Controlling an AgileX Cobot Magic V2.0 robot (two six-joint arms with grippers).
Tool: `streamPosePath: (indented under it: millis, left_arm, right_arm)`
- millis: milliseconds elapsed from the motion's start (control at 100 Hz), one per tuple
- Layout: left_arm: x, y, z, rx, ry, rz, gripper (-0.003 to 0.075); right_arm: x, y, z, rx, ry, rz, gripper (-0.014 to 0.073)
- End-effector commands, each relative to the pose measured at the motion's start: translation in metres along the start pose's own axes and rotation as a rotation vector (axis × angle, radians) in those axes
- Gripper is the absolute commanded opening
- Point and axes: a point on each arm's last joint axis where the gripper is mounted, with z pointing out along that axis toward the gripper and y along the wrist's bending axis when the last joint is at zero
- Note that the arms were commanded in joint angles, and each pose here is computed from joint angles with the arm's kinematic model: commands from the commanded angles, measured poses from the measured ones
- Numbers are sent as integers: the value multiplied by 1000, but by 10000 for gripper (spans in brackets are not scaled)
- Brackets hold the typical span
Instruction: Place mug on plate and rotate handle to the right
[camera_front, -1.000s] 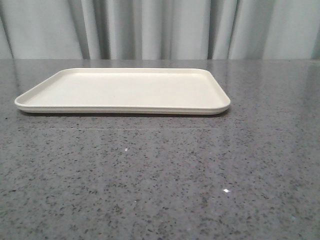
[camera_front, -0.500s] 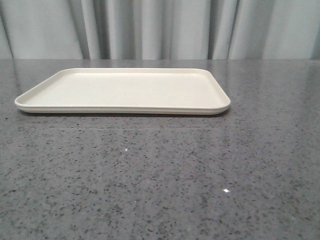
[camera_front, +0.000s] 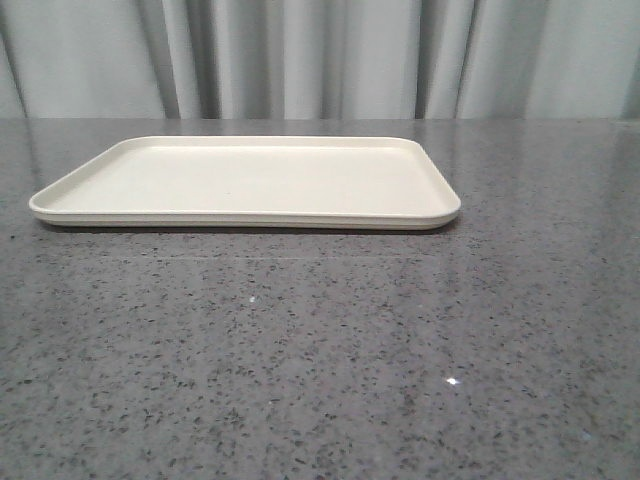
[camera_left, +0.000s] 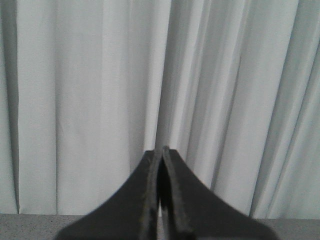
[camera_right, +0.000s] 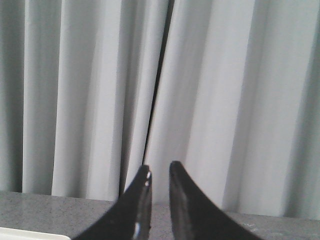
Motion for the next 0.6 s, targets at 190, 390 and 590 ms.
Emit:
streamPosePath:
  millis: [190,390,590]
  left_arm:
    - [-25,-5,15,20,-8,-20,-18]
    - [-28,-6,25,36,43,-21,33]
    - [-30,-7,33,45,79,-40,193]
  right_arm:
    - [-15,-3,2,35,-76,-12,146]
    - [-16,-3,2,39,-86,-12,146]
    - [-17,-4,2,48,-103,-12,146]
